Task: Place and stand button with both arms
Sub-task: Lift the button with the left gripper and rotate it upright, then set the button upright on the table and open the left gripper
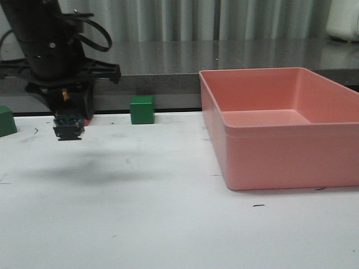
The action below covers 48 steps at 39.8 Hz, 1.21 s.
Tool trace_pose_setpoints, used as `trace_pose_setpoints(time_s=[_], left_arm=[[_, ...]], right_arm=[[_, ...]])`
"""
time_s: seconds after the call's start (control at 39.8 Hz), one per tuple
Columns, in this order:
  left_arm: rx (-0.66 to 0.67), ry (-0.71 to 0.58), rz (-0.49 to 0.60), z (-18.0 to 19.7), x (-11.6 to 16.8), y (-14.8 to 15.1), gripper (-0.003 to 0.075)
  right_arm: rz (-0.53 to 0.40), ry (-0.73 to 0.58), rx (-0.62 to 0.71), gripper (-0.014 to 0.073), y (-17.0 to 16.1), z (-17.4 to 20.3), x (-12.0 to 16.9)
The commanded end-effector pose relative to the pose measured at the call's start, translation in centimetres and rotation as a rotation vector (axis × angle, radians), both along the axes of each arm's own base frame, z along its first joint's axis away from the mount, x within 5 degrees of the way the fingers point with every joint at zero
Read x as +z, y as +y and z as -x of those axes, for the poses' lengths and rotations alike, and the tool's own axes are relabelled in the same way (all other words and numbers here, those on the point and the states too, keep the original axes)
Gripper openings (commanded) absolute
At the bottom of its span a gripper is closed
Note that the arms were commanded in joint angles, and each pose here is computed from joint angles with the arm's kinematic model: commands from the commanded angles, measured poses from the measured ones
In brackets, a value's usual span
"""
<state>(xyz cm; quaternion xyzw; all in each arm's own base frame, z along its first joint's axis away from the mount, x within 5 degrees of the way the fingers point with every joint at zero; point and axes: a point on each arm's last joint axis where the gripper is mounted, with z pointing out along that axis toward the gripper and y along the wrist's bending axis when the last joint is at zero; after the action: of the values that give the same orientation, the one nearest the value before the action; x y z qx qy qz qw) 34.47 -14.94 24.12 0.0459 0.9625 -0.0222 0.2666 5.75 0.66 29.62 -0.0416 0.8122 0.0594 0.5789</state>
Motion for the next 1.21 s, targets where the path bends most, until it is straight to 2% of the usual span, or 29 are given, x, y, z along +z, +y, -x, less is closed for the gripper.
trace_pose_setpoints(time_s=[0.0, 0.23, 0.45, 0.58, 0.68, 0.8, 1.01, 1.18], left_arm=[[-0.051, -0.257, 0.081, 2.1, 4.5, 0.8, 0.0110], [-0.167, -0.545, 0.173, 6.6, 5.8, 3.6, 0.0110], [-0.283, -0.709, 0.295, 9.1, 3.7, 4.8, 0.0110], [-0.431, -0.786, 0.311, 10.0, 2.3, 4.4, 0.0110], [-0.493, -0.815, 0.289, 10.1, 1.3, 4.1, 0.0110], [-0.447, -0.782, 0.310, 9.0, -0.3, 4.0, 0.0110], [-0.453, -0.832, 0.337, 7.0, -3.5, 3.2, 0.0110], [-0.464, -0.820, 0.364, 6.1, -6.5, 2.7, 0.0110]], right_arm=[[0.008, -0.102, 0.003, -0.0062, 0.0, -0.1, 1.5], [0.008, -0.102, 0.003, -0.0062, 0.0, -0.1, 1.5], [0.008, -0.102, 0.003, -0.0062, 0.0, -0.1, 1.5], [0.008, -0.102, 0.003, -0.0062, 0.0, -0.1, 1.5], [0.008, -0.102, 0.003, -0.0062, 0.0, -0.1, 1.5], [0.008, -0.102, 0.003, -0.0062, 0.0, -0.1, 1.5], [0.008, -0.102, 0.003, -0.0062, 0.0, -0.1, 1.5], [0.008, -0.102, 0.003, -0.0062, 0.0, -0.1, 1.5]])
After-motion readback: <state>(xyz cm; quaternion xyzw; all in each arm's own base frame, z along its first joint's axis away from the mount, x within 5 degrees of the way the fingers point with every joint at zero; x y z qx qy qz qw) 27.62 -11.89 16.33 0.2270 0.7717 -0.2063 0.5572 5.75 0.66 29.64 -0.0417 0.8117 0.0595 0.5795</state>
